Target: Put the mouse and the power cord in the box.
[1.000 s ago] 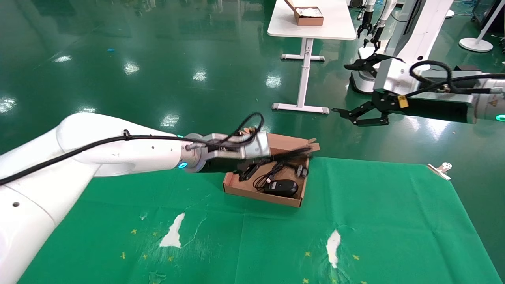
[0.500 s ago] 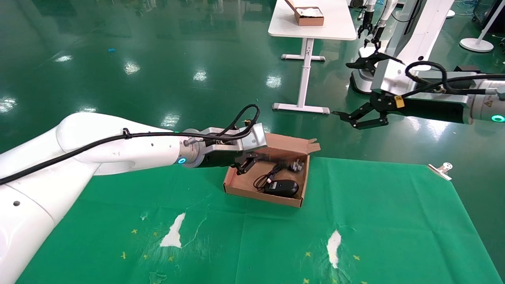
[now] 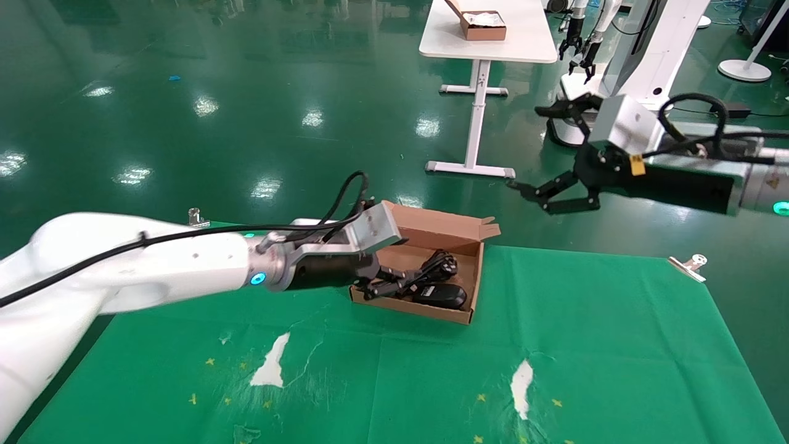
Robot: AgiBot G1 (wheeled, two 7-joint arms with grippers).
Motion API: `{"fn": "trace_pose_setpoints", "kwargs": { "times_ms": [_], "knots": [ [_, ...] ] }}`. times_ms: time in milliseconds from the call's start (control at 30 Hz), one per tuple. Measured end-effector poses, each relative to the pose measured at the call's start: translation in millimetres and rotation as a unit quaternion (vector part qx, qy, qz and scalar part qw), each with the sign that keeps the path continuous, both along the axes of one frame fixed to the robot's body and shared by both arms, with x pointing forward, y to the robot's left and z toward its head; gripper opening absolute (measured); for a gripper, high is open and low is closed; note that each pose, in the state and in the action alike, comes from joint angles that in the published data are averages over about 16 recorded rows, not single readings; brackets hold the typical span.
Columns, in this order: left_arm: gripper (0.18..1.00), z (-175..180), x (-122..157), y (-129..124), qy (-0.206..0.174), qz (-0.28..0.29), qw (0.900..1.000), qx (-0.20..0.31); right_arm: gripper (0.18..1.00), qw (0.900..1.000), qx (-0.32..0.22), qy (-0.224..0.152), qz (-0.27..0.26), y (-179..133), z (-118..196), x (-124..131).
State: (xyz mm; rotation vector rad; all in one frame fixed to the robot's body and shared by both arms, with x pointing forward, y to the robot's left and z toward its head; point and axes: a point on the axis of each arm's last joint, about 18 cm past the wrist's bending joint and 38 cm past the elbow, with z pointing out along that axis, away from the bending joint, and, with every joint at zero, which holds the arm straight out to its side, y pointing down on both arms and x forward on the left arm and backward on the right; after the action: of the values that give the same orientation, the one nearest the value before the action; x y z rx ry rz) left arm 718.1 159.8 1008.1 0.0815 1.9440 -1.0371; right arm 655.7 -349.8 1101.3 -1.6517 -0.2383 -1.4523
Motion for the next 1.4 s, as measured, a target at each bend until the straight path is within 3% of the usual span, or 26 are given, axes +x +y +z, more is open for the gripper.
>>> {"fn": "trace_pose_setpoints", "kwargs": {
  "times_ms": [433,633,1067,1400],
  "knots": [
    [0.784,-16,-46,39,0.057,-0.067,0.9906,-0.105,1.001,0.994,0.058,0.050,0.077,8,-29,-33],
    [0.880,-19,-72,58,0.072,-0.097,0.9826,-0.141,1.001,0.988,0.076,0.077,0.112,12,-42,-52],
    [0.989,-20,-138,99,0.091,-0.163,0.9641,-0.189,1.001,0.966,0.096,0.148,0.188,25,-71,-102],
    [1.000,-18,-197,126,0.099,-0.215,0.9518,-0.196,1.001,0.941,0.096,0.216,0.243,38,-93,-147]
  ]
}}
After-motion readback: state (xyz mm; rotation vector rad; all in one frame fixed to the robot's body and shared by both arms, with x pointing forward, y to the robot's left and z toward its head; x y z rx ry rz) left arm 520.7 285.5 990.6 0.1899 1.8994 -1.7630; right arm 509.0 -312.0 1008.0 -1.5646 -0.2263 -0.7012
